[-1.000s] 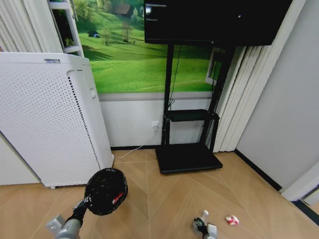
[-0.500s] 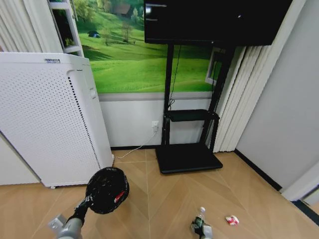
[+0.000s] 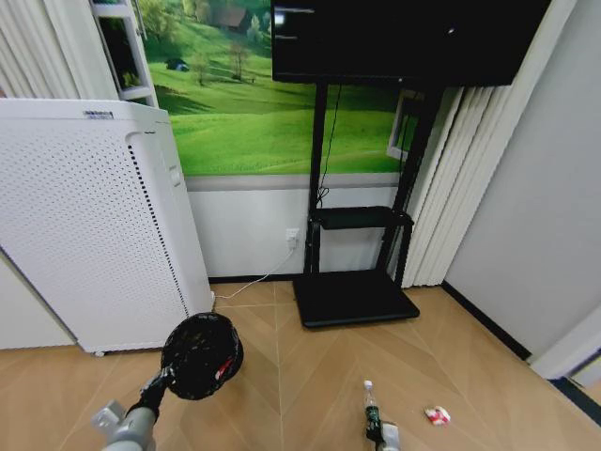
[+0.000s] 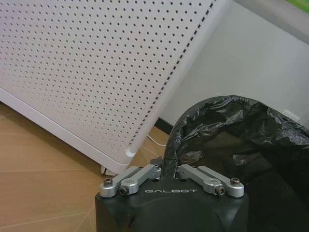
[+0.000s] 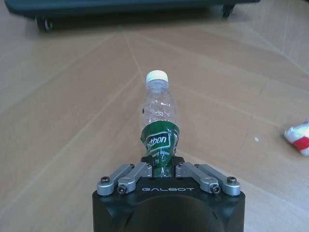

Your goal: Pick up the trash bin and place the garbage on the floor into it.

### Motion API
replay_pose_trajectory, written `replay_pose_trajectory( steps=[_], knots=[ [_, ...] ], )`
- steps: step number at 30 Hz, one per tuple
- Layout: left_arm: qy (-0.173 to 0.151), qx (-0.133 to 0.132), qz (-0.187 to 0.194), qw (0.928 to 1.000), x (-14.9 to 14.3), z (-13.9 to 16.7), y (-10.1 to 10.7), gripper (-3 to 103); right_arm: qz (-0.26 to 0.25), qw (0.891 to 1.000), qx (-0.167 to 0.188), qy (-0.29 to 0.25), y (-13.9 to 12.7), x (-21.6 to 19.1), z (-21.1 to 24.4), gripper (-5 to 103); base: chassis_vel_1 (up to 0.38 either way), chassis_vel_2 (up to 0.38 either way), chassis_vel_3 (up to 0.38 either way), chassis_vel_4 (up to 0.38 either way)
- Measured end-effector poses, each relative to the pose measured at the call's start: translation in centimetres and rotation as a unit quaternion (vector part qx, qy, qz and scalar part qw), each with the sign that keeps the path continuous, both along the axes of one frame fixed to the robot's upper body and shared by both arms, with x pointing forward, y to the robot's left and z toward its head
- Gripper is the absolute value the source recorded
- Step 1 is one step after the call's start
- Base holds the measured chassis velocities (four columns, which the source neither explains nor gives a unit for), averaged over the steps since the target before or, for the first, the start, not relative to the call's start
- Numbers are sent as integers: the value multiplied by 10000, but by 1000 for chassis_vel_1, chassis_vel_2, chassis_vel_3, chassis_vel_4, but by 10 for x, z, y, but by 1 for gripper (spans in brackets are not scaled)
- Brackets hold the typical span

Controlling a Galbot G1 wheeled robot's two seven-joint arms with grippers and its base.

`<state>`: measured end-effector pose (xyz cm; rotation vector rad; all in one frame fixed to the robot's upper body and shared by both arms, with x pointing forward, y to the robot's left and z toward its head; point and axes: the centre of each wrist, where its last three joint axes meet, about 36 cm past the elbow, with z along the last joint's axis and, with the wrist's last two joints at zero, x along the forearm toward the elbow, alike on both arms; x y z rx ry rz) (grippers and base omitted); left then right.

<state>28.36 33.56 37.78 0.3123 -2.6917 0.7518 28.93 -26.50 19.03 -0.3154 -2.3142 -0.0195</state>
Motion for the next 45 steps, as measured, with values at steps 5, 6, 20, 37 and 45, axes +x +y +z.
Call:
replay_pose_trajectory(
  steps=[5, 6, 20, 37, 45],
  knots=[
    [139, -81, -99, 9998, 14, -1, -17, 4, 262, 9974, -205, -632, -21, 4, 31, 16, 0, 0, 0, 0],
    [192, -138, -197, 9995, 21, -2, -24, 4, 427, 9939, -274, -982, -31, 7, 54, 16, 0, 0, 0, 0],
    [1022, -318, -1235, 9866, 43, 4, -41, 4, 3352, 8694, 1154, -3442, -45, 12, 182, 16, 0, 0, 0, 0],
    [1330, 116, -2474, 9597, 102, 26, -36, 4, 4779, 7563, 2045, -3972, 5, -8, 212, 16, 0, 0, 0, 0],
    [1111, 663, -3358, 9330, 113, 0, -56, 4, 5078, 7504, 1921, -3771, 16, -11, 183, 16, 0, 0, 0, 0]
  ],
)
